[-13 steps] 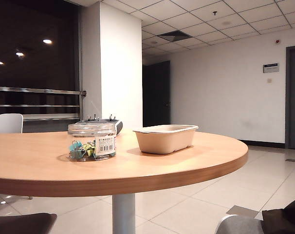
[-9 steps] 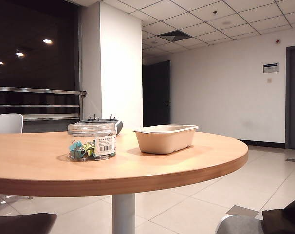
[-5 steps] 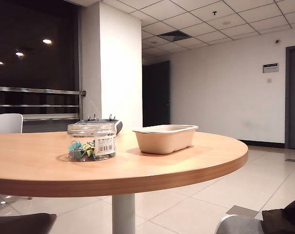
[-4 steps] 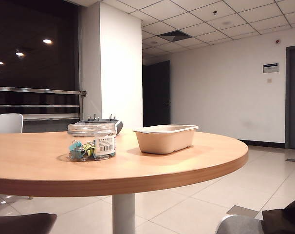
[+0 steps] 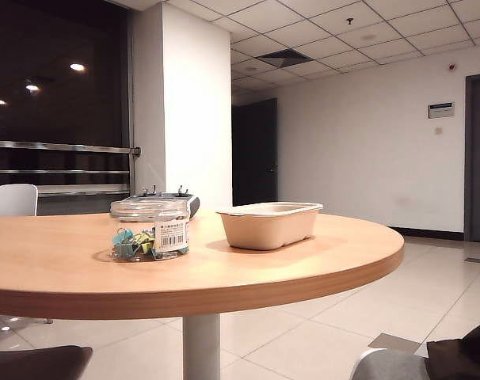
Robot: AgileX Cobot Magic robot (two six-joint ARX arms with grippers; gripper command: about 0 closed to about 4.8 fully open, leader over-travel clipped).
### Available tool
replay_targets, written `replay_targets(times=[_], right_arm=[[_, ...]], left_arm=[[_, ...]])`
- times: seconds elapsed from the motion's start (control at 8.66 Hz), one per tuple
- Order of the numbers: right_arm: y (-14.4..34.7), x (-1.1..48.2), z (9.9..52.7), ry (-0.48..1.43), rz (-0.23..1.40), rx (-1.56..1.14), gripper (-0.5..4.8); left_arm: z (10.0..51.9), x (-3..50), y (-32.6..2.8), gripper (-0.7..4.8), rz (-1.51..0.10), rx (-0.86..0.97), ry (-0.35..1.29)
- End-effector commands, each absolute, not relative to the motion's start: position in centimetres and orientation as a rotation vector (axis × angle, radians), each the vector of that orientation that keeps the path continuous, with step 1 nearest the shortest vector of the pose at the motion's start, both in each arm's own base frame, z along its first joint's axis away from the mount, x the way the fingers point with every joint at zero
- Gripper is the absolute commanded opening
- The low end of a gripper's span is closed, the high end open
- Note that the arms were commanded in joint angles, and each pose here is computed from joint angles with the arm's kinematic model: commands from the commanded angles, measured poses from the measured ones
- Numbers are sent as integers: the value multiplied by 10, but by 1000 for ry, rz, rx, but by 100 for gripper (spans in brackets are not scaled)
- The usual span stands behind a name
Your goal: Pick up the box filled with clips, pour some clips from it into the rectangular paper box, and then put the clip box back on the table.
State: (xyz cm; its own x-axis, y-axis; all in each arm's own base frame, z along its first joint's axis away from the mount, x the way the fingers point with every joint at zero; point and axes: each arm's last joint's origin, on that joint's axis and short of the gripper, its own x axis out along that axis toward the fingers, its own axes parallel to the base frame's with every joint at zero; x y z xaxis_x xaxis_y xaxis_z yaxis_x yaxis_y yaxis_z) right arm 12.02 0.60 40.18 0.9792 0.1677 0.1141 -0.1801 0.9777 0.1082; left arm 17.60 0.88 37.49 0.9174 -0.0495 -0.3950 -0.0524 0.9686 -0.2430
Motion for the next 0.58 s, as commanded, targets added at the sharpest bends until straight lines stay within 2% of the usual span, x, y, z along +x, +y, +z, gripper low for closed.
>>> replay_targets(times=[0.12,0.23,0.35,0.46,0.58], right_arm=[[12,153,425,-90,256,33,-2],[50,204,425,-15,529,38,-1],[63,205,425,-23,590,38,-1],[63,203,426,-25,601,38,-1],[64,202,426,-28,607,39,-1]], left_arm=[[378,229,5,-5,-103,-337,568],[332,320,-56,-2,-357,-218,751],[291,344,-77,156,-387,-199,874],[266,356,-81,324,-376,-195,952],[257,361,-81,323,-354,-172,970]])
